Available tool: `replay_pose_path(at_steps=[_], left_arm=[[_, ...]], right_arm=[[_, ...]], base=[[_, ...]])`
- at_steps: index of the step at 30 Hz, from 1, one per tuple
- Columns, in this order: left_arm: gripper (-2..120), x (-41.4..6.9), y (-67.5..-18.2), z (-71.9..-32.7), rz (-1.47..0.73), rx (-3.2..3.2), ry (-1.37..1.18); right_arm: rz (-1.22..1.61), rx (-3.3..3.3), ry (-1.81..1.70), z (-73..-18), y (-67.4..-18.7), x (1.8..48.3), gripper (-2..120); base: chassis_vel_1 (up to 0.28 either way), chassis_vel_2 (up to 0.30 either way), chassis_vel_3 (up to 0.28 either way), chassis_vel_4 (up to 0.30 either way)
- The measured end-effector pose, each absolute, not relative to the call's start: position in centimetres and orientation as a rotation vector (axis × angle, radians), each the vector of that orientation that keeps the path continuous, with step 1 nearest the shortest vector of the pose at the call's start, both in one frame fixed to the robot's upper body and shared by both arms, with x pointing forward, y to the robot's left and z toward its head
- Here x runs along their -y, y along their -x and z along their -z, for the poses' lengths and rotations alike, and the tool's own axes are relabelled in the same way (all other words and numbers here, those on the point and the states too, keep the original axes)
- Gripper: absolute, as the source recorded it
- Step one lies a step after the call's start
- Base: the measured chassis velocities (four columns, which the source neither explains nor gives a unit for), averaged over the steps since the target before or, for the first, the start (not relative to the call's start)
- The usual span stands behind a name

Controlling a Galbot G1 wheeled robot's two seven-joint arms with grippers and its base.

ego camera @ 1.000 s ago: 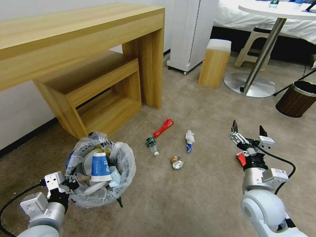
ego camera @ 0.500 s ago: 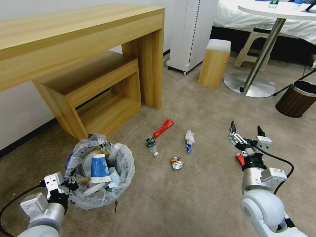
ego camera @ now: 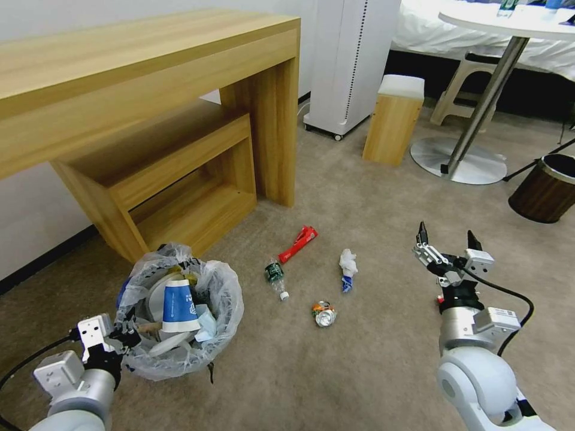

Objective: Pick up the trash bin and place the garbage on the floor into it.

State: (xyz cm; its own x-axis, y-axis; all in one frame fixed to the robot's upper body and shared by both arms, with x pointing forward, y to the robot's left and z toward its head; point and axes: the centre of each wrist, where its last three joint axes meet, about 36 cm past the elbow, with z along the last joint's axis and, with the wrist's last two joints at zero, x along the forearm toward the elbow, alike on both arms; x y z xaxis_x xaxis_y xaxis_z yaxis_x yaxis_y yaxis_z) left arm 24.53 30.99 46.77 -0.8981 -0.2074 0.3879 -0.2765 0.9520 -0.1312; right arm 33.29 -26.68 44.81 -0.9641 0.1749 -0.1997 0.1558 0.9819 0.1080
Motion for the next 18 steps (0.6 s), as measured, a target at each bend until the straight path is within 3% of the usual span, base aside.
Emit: replay_pose_path(at_steps=[18], left_arm=[[0, -31.08, -24.58, -47.11, -0.267, 2.651, -0.302]], right_arm=[[-0.123, -2.919, -0.228, -44.88, -33.7, 26.82, 100]], base=[[-0.003, 0.001, 0.003, -0.004]])
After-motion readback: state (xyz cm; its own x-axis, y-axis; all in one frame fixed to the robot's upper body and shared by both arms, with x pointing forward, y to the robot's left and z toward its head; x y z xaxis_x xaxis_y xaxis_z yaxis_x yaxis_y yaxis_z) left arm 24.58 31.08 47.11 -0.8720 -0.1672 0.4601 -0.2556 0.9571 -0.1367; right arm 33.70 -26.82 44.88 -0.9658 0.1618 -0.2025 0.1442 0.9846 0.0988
